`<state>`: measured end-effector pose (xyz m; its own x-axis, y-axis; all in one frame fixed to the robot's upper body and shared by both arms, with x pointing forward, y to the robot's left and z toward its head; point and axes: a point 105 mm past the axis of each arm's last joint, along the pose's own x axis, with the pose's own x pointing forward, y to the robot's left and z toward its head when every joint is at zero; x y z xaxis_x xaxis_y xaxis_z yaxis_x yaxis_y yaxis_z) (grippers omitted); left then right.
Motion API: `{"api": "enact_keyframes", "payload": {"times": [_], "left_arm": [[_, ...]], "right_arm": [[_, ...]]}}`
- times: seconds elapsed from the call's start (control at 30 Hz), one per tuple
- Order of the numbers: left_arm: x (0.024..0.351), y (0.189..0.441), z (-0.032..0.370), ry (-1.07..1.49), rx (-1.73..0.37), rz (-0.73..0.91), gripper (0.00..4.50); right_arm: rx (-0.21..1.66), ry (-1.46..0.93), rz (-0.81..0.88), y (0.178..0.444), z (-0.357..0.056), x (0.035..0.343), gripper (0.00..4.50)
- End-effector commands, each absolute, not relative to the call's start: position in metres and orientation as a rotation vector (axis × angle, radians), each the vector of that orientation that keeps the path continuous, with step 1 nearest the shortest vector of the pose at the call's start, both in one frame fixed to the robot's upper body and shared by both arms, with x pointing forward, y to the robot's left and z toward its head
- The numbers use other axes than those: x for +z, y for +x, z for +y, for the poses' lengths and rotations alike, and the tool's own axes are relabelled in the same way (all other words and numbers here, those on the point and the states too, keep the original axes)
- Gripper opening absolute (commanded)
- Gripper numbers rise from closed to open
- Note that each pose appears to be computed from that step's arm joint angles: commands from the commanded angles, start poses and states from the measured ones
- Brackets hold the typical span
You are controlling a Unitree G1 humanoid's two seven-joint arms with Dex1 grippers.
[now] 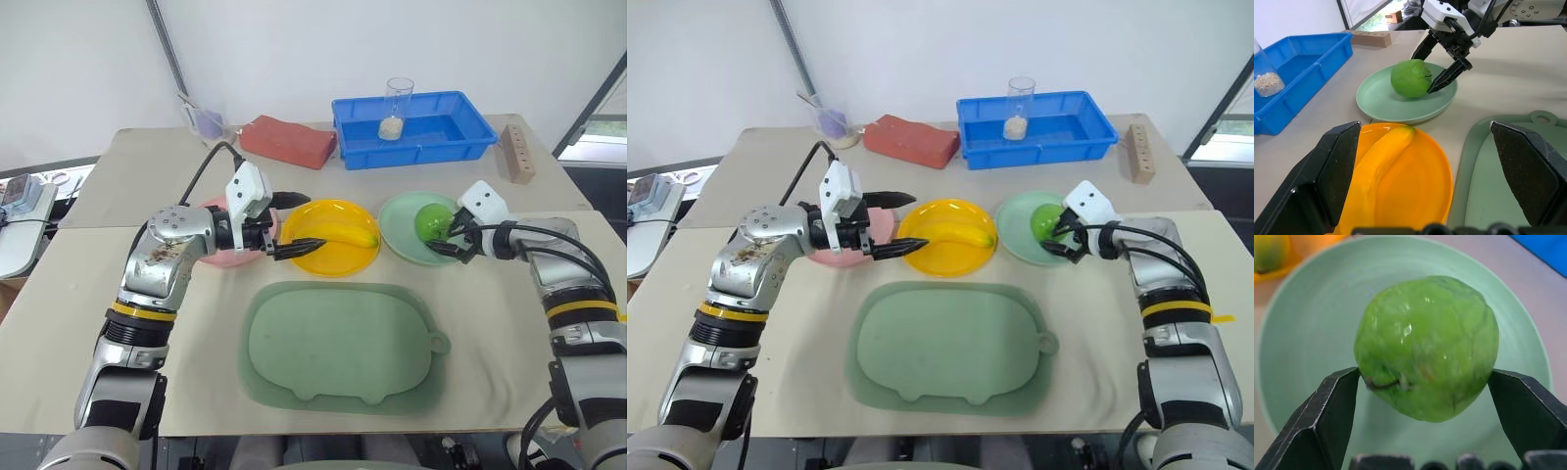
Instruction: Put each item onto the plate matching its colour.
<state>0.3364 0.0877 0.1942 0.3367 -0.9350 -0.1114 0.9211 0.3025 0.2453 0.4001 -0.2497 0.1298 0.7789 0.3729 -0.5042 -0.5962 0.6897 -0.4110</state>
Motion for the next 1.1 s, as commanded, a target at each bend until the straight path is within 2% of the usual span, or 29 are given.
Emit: {"api": "enact_keyframes", "payload": {"times": [0.03,0.17,0.47,0.63,0.73,0.97,1.1], "left_arm": [[0.204,0.332,0.084,0.296,-1.252,-0.101,4.5],[0.204,0.333,0.083,0.296,-1.257,-0.101,4.5],[0.205,0.338,0.093,0.313,-1.235,-0.093,4.5],[0.205,0.336,0.093,0.315,-1.242,-0.093,4.5],[0.203,0.33,0.097,0.322,-1.267,-0.068,4.5],[0.188,0.318,0.134,0.432,-1.181,0.03,4.5],[0.181,0.307,0.162,0.461,-1.08,0.081,4.5]], "right_arm": [[0.544,-0.617,0.361,0.402,-0.252,0.145,4.49],[0.536,-0.609,0.34,0.403,-0.253,0.148,4.49],[0.562,-0.537,0.22,0.391,-0.248,0.188,4.49],[0.578,-0.55,0.208,0.381,-0.246,0.202,4.49],[0.639,-0.556,0.211,0.366,-0.241,0.206,4.49],[0.873,-0.508,0.272,0.295,-0.215,0.198,4.49],[0.859,-0.496,0.284,0.273,-0.212,0.198,4.49]]}}
